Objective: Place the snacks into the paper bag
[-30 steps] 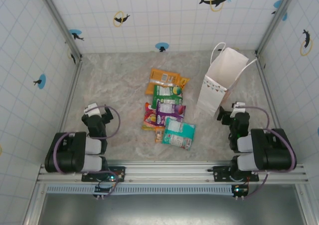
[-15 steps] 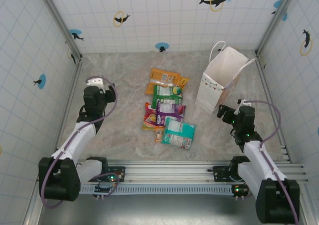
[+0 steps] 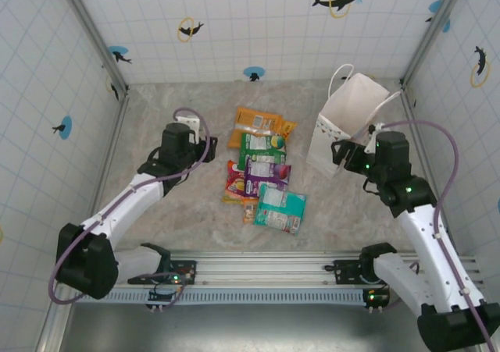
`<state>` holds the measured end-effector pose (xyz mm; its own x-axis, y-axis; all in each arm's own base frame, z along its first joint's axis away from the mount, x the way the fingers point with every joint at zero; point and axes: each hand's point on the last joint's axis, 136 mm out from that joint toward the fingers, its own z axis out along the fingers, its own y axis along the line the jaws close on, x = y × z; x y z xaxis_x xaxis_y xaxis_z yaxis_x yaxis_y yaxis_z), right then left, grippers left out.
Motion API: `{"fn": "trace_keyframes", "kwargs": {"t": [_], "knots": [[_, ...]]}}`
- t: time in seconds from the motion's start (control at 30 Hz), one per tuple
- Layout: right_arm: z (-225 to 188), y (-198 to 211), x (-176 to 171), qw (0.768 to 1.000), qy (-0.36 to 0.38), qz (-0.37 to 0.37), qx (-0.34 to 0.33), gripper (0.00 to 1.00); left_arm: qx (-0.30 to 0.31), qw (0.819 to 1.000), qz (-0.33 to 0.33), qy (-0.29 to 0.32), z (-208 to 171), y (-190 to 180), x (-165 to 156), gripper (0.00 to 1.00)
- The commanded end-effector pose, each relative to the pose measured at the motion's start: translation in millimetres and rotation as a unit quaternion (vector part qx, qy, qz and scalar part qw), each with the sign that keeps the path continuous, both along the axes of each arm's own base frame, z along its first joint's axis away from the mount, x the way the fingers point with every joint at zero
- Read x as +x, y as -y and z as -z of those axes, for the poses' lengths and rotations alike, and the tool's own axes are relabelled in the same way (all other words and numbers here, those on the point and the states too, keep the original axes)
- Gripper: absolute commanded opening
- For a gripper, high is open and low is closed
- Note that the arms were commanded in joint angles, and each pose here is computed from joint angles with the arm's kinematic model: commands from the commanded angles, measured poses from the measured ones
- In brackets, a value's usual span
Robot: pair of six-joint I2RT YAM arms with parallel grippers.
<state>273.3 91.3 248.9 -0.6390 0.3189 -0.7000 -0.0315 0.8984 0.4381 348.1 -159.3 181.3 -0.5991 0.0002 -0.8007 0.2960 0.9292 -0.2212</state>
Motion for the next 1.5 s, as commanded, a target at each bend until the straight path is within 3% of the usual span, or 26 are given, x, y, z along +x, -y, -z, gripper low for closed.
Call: {"fn": "trace_keyframes", "kwargs": {"t": [0.0, 0.27, 0.53, 0.63, 0.93, 1.27, 1.47], "knots": [[-6, -8, -12, 0.998, -0.05, -0.009, -0.024, 1.0, 0.0, 0.999, 0.022, -0.023, -1, 19, -6, 0.61], [-62, -49, -3, 0.994, -0.034, -0.046, -0.089, 1.0, 0.007, 0.998, 0.041, -0.04, 7, 37, -4, 0.6], [-99, -73, 42, 0.993, 0.003, -0.022, -0.119, 0.92, 0.014, 0.998, 0.035, -0.041, 9, 36, -1, 0.61], [-98, -71, 65, 0.991, 0.002, 0.007, -0.132, 0.9, 0.015, 0.999, 0.032, -0.038, 6, 34, -2, 0.6], [-55, -60, 124, 0.994, -0.045, 0.041, -0.091, 0.83, 0.027, 0.999, 0.013, -0.032, 6, 22, -8, 0.61], [-18, -59, 160, 0.996, -0.065, 0.035, -0.055, 0.66, 0.029, 0.999, 0.015, -0.04, 13, 21, -12, 0.61], [-3, -59, 166, 0.995, -0.085, 0.022, -0.053, 0.36, 0.029, 0.999, 0.018, -0.042, 18, 22, -11, 0.61]]}}
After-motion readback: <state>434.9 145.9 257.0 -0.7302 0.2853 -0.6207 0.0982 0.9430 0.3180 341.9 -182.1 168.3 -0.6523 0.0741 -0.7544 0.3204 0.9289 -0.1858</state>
